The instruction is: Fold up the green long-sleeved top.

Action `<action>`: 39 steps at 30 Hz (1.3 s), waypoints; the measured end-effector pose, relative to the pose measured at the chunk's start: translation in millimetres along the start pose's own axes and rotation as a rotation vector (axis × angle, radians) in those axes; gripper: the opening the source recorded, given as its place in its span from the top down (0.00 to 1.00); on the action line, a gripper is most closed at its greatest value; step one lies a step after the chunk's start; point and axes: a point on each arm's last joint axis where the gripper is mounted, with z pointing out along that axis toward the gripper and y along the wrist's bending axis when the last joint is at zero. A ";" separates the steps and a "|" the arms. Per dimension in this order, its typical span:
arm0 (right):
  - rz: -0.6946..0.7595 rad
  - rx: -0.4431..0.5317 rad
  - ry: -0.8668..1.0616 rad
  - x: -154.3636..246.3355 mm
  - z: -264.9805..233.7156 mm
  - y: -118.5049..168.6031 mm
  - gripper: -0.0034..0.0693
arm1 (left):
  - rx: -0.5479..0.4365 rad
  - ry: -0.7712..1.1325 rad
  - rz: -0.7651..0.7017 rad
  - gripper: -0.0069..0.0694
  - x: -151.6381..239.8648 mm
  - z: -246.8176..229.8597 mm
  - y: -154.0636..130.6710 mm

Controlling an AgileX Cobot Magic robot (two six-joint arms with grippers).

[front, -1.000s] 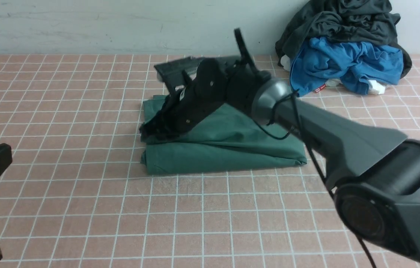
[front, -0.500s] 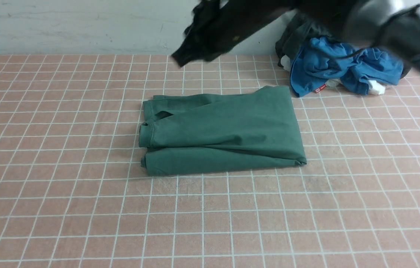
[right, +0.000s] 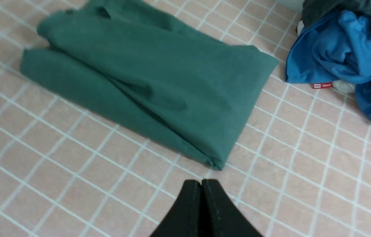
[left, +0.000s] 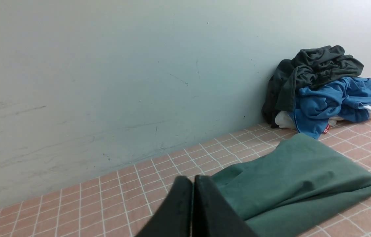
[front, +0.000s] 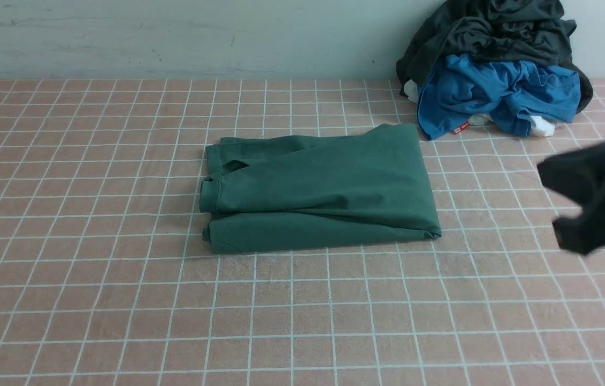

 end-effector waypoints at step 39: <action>0.166 0.288 -0.558 181.7 -59.1 -4.4 0.97 | 0.002 0.008 -0.002 0.91 2.9 0.6 -0.4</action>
